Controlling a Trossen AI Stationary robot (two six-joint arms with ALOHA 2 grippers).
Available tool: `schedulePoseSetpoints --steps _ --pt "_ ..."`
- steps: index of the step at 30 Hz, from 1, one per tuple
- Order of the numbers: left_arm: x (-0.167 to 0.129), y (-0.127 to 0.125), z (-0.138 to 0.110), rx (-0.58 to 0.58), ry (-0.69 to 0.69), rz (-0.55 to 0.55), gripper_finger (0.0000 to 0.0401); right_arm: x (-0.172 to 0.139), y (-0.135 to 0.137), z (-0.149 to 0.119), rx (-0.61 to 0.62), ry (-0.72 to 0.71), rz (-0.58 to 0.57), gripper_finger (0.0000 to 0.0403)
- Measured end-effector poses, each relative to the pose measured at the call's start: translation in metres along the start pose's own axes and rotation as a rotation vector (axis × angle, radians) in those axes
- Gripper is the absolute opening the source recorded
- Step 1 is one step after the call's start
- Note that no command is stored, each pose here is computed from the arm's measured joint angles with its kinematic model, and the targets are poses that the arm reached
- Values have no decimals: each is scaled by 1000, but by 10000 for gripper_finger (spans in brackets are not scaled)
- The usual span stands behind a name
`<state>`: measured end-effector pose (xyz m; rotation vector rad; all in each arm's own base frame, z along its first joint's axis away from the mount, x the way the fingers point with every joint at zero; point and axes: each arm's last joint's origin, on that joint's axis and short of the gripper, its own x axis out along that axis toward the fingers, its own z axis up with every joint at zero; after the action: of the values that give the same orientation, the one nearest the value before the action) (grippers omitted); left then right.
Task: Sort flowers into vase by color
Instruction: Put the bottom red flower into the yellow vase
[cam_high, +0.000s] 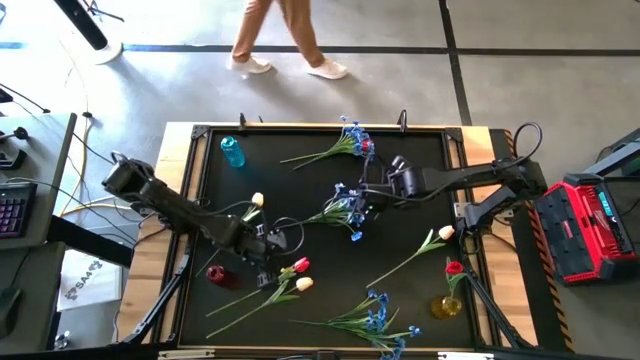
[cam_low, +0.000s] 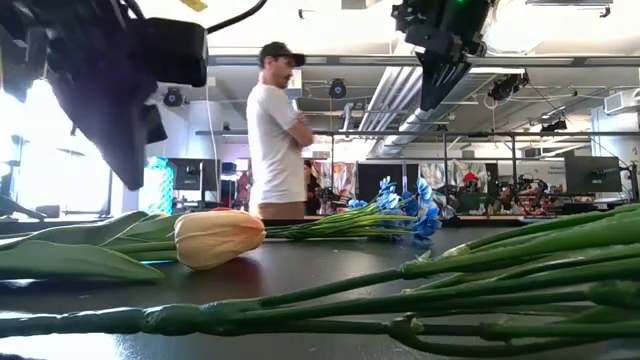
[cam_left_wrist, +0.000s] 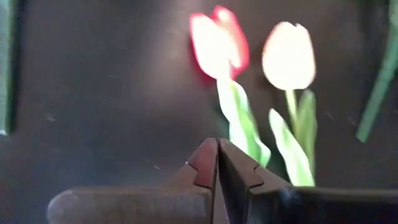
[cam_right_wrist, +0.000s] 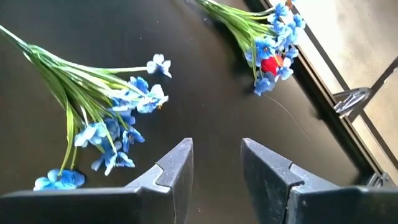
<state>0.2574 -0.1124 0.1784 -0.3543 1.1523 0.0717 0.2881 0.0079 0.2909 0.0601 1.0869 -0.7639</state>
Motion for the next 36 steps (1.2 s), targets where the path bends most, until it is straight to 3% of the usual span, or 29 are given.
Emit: schedulePoseSetpoints --steps 4,13,19,25,33,36 --pt "-2 -7 -6 21 31 -49 43 -1 0 -2 1 5 -16 123" --pt "23 -22 -23 31 103 -21 162 -2 2 -2 1 -7 -14 123" --pt "35 -28 -28 31 115 -31 185 -3 2 -3 7 -8 -11 123" --pt "44 -28 -32 14 135 16 155 -5 6 -5 17 -12 -1 123" --pt "39 -23 -30 2 110 47 28 -11 11 -12 20 0 -1 123" --pt "36 -21 -26 -10 97 41 8 -16 12 -15 27 -8 9 123"
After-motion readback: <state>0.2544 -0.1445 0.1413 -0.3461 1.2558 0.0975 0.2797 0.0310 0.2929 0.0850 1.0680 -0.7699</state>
